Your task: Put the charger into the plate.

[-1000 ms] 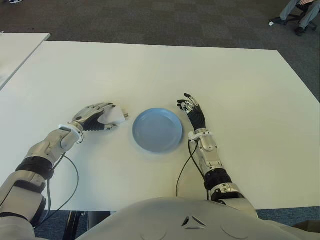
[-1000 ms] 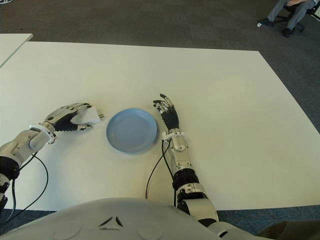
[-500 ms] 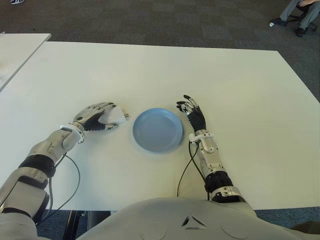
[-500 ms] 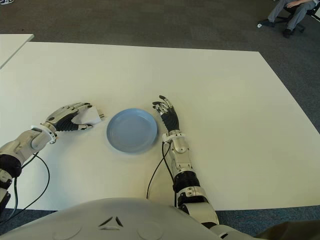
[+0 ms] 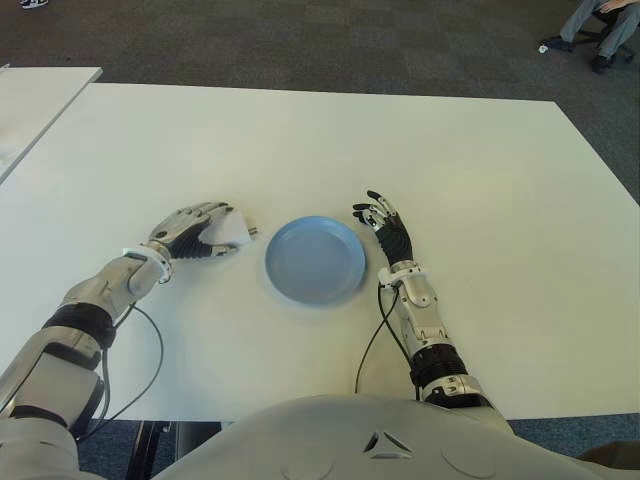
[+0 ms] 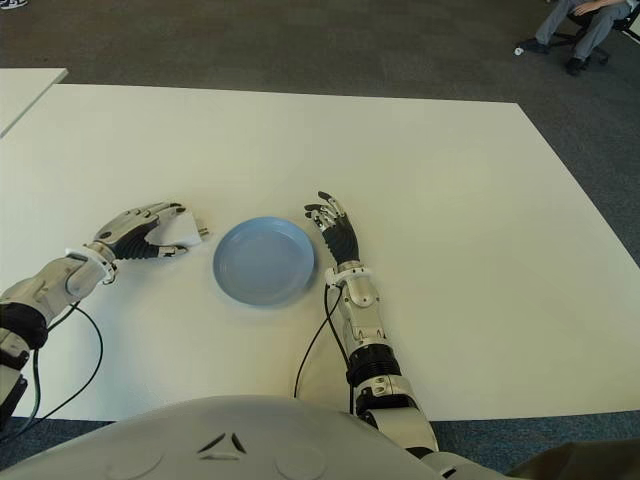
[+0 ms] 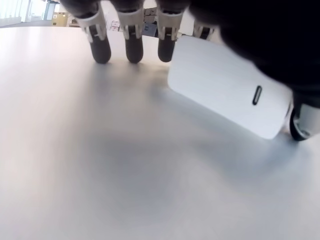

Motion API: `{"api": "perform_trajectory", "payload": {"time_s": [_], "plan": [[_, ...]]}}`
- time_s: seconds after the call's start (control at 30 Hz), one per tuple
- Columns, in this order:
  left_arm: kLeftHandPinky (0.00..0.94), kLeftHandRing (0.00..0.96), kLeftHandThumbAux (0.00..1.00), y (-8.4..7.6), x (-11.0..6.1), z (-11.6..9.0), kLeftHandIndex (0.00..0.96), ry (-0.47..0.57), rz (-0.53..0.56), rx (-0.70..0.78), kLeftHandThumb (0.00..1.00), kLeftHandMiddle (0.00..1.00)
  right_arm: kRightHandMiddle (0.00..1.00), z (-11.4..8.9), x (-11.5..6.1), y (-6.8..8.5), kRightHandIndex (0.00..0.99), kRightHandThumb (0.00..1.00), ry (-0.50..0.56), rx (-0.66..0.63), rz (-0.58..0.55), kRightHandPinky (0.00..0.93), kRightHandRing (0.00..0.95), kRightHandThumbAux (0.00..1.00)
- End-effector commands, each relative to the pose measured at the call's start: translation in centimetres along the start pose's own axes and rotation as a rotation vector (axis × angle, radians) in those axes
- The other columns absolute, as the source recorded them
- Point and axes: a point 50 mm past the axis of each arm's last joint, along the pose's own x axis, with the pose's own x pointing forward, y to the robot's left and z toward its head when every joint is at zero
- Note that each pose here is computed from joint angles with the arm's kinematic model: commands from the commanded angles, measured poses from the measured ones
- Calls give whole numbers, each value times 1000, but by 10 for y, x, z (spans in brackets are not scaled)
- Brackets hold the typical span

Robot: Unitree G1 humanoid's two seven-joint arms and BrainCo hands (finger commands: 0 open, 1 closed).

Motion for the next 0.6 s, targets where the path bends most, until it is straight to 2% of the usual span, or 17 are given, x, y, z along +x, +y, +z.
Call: {"api": "perform_trajectory", "payload": {"time_s": [0.03, 0.17, 0.3, 0.33, 0.43, 0.47, 0.5, 0.53, 0.6], "plan": [[165, 116, 338, -23, -2, 3, 0, 15, -104, -1, 164, 90, 347, -11, -4, 0, 139, 0, 62, 27, -10, 248, 311, 511], [177, 123, 339, -23, -1, 3, 0, 23, -102, 1, 170, 97, 347, -11, -3, 0, 140, 0, 63, 30, -10, 251, 311, 510], [242, 163, 349, -23, 0, 1, 10, 46, -94, 20, 188, 131, 347, -12, -2, 2, 139, 0, 65, 29, -12, 253, 313, 508], [279, 208, 363, -23, 1, 0, 50, 60, -85, 35, 207, 178, 347, -12, -1, 3, 140, 0, 66, 28, -12, 253, 314, 508], [508, 471, 459, -21, 3, 0, 279, 97, -50, 69, 347, 460, 350, -13, 0, 4, 143, 0, 66, 29, -14, 257, 317, 514], [537, 503, 471, -19, 6, 1, 309, 115, -24, 78, 367, 495, 350, -13, 0, 5, 143, 0, 66, 30, -14, 258, 317, 516], [623, 583, 551, -18, 7, 2, 355, 128, -6, 85, 491, 570, 351, -13, 0, 5, 144, 0, 66, 31, -14, 258, 318, 520], [680, 634, 602, -17, 8, 2, 384, 136, 5, 88, 570, 618, 351, -13, 1, 5, 145, 0, 66, 31, -14, 258, 318, 522], [728, 683, 646, -17, 8, 0, 410, 177, 36, 102, 639, 667, 350, -13, 2, 7, 144, 0, 67, 33, -12, 257, 318, 524]]}}
